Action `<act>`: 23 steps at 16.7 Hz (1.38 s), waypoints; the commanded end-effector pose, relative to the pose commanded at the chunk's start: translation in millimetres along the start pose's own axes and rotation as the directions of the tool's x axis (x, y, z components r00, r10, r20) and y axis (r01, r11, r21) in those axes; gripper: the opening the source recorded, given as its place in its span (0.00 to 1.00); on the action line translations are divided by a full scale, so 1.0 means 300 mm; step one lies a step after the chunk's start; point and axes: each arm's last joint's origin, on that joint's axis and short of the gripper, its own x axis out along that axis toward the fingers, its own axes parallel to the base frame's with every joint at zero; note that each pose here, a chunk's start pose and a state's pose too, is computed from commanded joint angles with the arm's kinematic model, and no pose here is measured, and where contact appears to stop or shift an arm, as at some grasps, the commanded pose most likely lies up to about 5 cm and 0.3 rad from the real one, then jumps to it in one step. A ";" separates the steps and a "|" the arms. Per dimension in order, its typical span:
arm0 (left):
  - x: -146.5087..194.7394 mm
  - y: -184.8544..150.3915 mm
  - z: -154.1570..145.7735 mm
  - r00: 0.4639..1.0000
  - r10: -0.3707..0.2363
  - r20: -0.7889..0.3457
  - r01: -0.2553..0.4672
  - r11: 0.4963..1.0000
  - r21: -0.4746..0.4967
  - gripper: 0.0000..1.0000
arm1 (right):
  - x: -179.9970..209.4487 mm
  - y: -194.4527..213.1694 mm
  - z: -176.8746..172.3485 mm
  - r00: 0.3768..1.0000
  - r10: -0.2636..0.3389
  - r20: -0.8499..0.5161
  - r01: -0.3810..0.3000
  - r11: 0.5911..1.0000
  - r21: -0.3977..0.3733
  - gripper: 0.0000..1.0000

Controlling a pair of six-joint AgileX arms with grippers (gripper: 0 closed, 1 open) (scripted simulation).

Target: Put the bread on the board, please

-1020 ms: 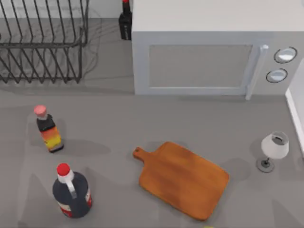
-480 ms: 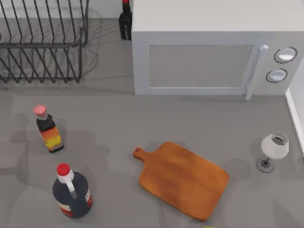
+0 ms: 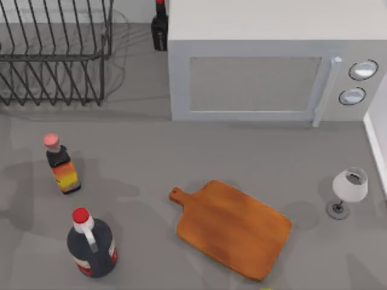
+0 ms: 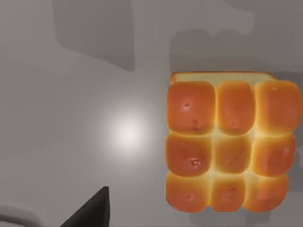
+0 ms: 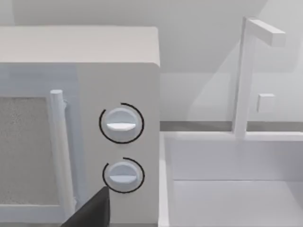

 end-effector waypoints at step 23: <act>0.233 0.006 0.001 1.000 0.000 -0.002 0.000 1.000 -0.004 0.25 | 0.000 0.000 0.000 1.000 0.000 0.000 0.000 1.000 0.000 1.00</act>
